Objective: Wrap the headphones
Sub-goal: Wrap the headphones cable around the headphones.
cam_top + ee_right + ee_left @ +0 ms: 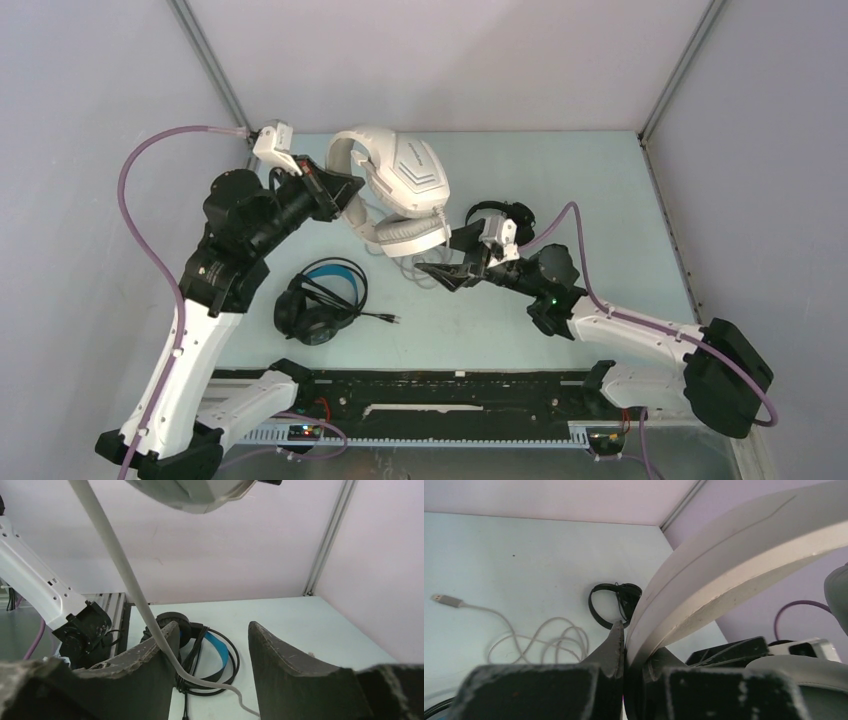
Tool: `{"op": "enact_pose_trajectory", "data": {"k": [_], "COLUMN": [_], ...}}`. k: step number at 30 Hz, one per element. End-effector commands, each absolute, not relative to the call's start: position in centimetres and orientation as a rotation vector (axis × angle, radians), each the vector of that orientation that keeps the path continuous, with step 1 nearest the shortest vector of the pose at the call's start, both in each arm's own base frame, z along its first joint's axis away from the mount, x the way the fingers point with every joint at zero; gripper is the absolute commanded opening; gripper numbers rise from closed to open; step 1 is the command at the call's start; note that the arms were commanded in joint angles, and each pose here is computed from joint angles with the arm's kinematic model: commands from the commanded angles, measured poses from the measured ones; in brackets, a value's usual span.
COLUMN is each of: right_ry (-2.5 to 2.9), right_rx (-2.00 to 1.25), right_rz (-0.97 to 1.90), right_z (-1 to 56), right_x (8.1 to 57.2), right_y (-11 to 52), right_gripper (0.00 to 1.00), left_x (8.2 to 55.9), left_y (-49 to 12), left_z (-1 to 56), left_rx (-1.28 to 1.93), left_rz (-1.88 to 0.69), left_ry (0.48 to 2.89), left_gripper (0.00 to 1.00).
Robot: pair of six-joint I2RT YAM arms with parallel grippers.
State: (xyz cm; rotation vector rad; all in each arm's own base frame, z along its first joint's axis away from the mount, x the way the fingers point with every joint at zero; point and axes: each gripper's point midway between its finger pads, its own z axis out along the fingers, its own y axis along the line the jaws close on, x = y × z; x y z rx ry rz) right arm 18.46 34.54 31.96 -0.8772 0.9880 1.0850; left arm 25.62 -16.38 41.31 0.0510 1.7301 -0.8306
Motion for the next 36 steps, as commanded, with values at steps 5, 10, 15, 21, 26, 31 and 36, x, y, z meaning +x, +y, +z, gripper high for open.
{"op": "enact_pose_trajectory", "data": {"k": [5,10,15,21,26,31,36], "right_ry": [0.919,0.929,0.922,0.957,0.892,0.804,0.778], "right_rx": [-0.893,-0.83,-0.803,-0.832,-0.885,-0.933,-0.935], "right_rz": [1.116,1.064,0.996,0.962,1.005,1.013,1.015], "right_z": [31.8,32.3,33.9,33.5,33.1,34.0,33.9], "right_x": [18.1,19.3,20.1,20.2,19.2,18.6,19.1], "right_y": [35.5,34.3,32.2,31.8,33.4,35.5,37.2], "right_gripper": [0.28,0.0,0.0,0.04,0.29,0.39,0.47], "left_x": [22.9,22.4,22.3,22.1,21.4,21.1,20.5], "left_y": [-16.9,-16.8,-17.1,-17.2,-18.6,-19.0,-19.1], "left_z": [49.7,50.1,48.1,48.1,50.0,51.5,52.7], "left_rx": [0.074,0.11,0.224,0.226,0.24,0.235,0.244], "left_rz": [-0.997,-0.977,-0.909,-0.923,-1.057,-1.108,-1.137], "left_ry": [1.503,1.498,1.587,1.596,1.553,1.523,1.495], "left_gripper": [0.0,0.0,0.0,0.0,0.0,0.0,0.0]}}
